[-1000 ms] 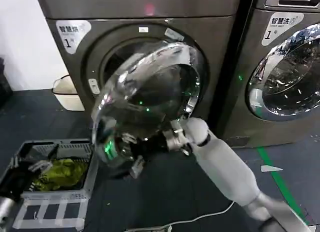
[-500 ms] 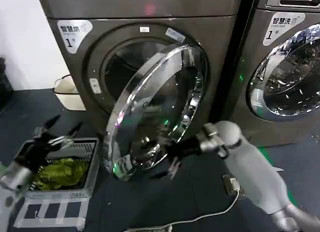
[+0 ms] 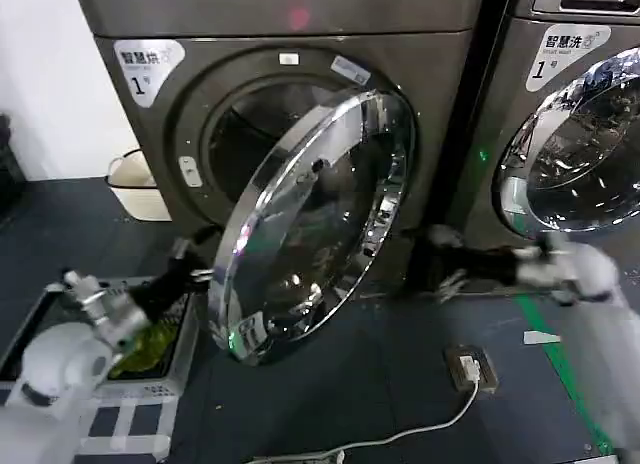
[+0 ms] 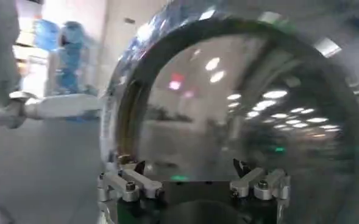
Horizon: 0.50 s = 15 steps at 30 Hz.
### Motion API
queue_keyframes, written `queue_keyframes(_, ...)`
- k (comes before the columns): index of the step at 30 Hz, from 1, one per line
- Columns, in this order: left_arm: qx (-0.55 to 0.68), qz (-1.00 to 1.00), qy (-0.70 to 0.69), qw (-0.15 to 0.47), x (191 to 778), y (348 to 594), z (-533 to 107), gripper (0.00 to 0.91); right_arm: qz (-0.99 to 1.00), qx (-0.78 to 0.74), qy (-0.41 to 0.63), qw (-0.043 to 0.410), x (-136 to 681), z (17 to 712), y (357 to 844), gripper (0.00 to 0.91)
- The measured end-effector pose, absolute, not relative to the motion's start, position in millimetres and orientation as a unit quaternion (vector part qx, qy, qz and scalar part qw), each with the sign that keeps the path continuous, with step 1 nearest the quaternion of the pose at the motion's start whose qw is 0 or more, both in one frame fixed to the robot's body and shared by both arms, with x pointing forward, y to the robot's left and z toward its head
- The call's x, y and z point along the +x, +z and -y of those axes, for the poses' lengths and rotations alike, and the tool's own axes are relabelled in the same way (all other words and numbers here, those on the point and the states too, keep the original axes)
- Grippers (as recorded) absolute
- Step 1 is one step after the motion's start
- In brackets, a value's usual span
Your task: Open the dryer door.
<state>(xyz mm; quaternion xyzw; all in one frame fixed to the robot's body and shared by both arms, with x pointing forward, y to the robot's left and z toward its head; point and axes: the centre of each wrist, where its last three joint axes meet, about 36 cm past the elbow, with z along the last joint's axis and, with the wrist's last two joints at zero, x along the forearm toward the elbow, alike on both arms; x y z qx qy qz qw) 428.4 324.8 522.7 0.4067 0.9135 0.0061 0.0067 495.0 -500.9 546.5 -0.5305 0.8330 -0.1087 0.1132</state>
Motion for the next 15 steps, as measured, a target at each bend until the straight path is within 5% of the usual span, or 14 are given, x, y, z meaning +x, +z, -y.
queue_keyframes(7,0.470,-0.882,0.007,0.003,436,524,-293,0.907,-0.931,-0.300,-0.098,0.185,413,573,562,0.907)
queue_keyframes(15,0.548,-0.836,-0.011,0.022,433,509,-246,0.907,-0.985,0.004,-0.091,0.150,295,610,555,0.907)
